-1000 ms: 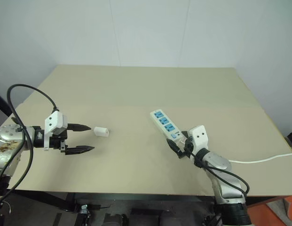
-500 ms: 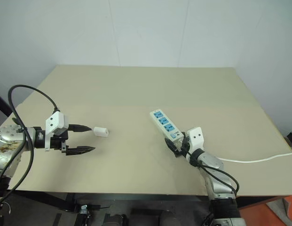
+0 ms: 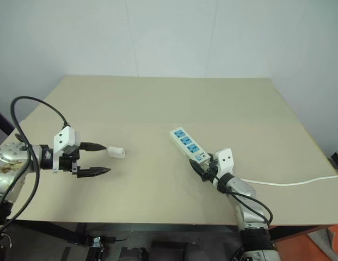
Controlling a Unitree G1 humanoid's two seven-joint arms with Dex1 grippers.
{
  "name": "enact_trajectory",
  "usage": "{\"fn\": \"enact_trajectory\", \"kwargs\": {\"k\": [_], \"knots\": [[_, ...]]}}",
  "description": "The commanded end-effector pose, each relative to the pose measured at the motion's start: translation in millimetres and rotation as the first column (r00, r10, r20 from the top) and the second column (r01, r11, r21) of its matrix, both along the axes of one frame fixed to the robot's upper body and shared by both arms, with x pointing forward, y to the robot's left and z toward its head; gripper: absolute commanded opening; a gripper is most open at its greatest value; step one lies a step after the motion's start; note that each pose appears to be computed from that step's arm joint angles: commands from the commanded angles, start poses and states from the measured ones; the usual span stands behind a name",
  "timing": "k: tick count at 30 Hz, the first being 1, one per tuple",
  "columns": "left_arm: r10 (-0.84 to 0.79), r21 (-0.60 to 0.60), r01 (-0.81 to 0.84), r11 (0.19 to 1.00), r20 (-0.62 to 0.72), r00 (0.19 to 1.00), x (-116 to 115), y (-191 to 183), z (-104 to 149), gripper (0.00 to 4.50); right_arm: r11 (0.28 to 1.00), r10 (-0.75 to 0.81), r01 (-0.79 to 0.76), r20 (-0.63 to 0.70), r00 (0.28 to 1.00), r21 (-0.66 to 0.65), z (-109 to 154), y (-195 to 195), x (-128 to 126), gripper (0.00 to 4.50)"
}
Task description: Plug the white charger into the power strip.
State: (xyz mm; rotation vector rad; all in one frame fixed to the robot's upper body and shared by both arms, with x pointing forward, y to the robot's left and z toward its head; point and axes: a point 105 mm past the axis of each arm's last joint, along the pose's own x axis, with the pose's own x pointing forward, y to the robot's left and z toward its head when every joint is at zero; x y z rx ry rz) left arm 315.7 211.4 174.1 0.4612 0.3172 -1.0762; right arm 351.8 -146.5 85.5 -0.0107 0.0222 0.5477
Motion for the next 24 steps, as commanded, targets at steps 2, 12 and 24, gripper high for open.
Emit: {"fn": "enact_trajectory", "kwargs": {"k": [2,12,24], "knots": [[-0.073,0.079,0.071,0.994,0.023,0.997,12,-23,19,4.50,0.999,0.046,-0.046,0.022,0.999,-0.015,5,4,-1,3.44],[-0.122,0.541,0.077,0.838,0.047,0.991,74,-54,60,4.50,0.995,0.072,-0.073,-0.024,0.997,-0.062,-5,5,-4,3.44],[-0.171,0.745,0.186,0.641,-0.097,0.980,88,-48,28,4.50,0.997,0.038,-0.041,-0.032,0.999,-0.073,-10,0,-11,3.44]]}}
